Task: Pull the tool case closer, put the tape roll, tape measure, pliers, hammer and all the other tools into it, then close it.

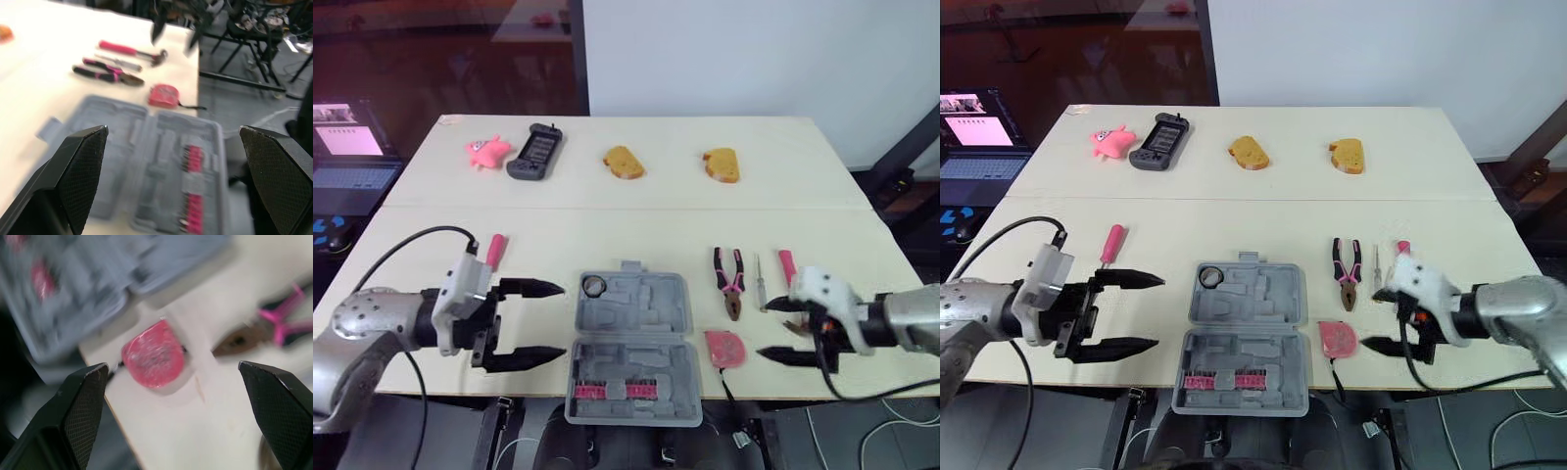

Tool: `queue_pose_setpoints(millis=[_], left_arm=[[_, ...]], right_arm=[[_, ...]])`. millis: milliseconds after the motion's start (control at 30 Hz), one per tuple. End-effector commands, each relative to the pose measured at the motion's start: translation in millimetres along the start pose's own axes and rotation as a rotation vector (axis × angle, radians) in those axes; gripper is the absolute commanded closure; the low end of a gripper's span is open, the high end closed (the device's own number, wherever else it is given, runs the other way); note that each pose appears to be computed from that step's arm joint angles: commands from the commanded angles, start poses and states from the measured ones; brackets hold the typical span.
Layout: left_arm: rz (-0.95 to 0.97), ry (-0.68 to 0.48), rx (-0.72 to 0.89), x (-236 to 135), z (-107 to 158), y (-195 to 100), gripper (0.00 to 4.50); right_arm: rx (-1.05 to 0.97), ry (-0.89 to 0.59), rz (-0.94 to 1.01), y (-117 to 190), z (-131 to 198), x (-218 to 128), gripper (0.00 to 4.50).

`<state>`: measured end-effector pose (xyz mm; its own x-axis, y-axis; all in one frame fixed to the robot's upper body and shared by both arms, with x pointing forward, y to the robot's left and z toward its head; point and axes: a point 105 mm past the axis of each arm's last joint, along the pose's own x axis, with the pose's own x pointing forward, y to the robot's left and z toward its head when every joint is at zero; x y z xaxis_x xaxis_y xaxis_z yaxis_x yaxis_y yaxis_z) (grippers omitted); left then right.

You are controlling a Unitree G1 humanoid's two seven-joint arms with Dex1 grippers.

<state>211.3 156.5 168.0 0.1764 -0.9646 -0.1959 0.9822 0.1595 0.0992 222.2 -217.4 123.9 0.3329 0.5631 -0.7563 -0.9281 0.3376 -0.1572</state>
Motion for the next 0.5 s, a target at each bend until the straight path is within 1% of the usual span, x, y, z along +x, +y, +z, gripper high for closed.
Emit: queue_pose_setpoints(millis=[33, 67, 167, 267, 400, 500], left_arm=[[0.038, -0.021, 0.101, 4.1, 3.2, 6.5, 0.00], [0.032, -0.046, 0.100, 5.8, 3.9, 5.7, 0.00], [0.043, -0.054, 0.100, 7.3, 3.8, 6.3, 0.00], [0.051, -0.046, 0.097, 6.9, 2.7, 4.8, 0.00], [-0.058, -0.038, -0.011, 6.2, 1.5, -12.5, 0.00], [-0.074, -0.041, -0.003, 7.6, 4.5, -14.4, 0.00]], right_arm=[[-0.231, 0.083, 0.063, 4.8, -3.2, 7.1, 0.02], [-0.274, 0.111, 0.064, 3.4, -9.2, 11.6, 0.02], [-0.322, 0.128, 0.056, -1.4, -18.4, 24.9, 0.02], [-0.313, 0.089, 0.062, -4.2, -14.2, 36.4, 0.02], [-0.293, 0.053, 0.063, -6.5, -10.3, 45.7, 0.02], [-0.289, 0.035, 0.083, -4.2, -9.8, 53.6, 0.02]])
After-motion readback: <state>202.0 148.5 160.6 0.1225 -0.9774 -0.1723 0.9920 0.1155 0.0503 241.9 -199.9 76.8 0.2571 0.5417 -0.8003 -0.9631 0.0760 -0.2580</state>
